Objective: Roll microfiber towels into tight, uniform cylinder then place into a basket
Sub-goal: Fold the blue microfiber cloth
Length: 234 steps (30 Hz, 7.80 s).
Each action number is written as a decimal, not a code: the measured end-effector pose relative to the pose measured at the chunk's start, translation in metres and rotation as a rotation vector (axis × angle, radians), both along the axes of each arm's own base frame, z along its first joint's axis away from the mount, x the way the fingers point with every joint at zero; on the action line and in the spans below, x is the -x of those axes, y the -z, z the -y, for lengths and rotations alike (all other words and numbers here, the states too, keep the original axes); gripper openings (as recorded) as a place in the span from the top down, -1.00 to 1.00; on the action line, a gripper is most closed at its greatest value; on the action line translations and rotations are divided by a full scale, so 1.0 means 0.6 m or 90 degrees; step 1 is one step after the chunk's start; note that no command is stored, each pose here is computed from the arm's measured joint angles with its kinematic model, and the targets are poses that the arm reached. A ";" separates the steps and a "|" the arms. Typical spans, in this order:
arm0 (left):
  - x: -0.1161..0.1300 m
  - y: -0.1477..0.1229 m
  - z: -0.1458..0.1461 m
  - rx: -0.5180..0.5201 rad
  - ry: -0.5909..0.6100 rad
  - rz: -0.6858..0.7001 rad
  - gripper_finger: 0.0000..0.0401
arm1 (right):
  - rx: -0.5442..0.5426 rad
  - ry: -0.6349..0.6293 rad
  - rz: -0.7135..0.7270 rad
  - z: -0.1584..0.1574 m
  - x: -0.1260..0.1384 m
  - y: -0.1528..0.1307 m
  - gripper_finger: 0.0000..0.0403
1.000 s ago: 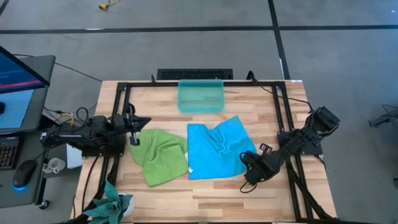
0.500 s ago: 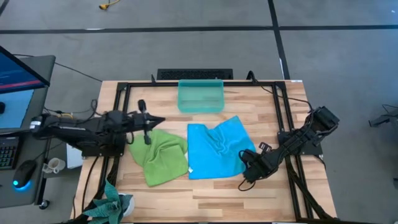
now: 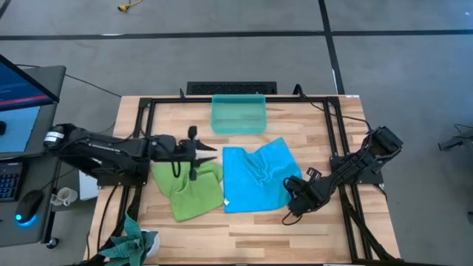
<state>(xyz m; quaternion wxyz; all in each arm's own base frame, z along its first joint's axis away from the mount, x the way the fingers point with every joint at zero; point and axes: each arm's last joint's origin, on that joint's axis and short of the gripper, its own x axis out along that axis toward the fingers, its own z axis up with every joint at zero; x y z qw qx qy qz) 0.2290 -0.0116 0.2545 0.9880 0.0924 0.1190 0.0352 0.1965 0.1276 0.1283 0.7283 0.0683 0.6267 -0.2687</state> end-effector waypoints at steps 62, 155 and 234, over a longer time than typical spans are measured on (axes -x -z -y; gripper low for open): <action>-0.170 0.239 0.187 -0.004 0.143 -0.425 0.40 | -0.026 -0.001 0.044 -0.007 -0.011 -0.001 0.96; -0.089 0.069 0.106 -0.099 -0.274 -0.413 0.99 | 0.043 -0.095 -0.134 0.020 -0.038 -0.083 0.97; -0.105 0.091 0.054 0.060 -0.153 -0.483 0.54 | 0.071 0.043 -0.135 0.092 -0.062 -0.090 0.11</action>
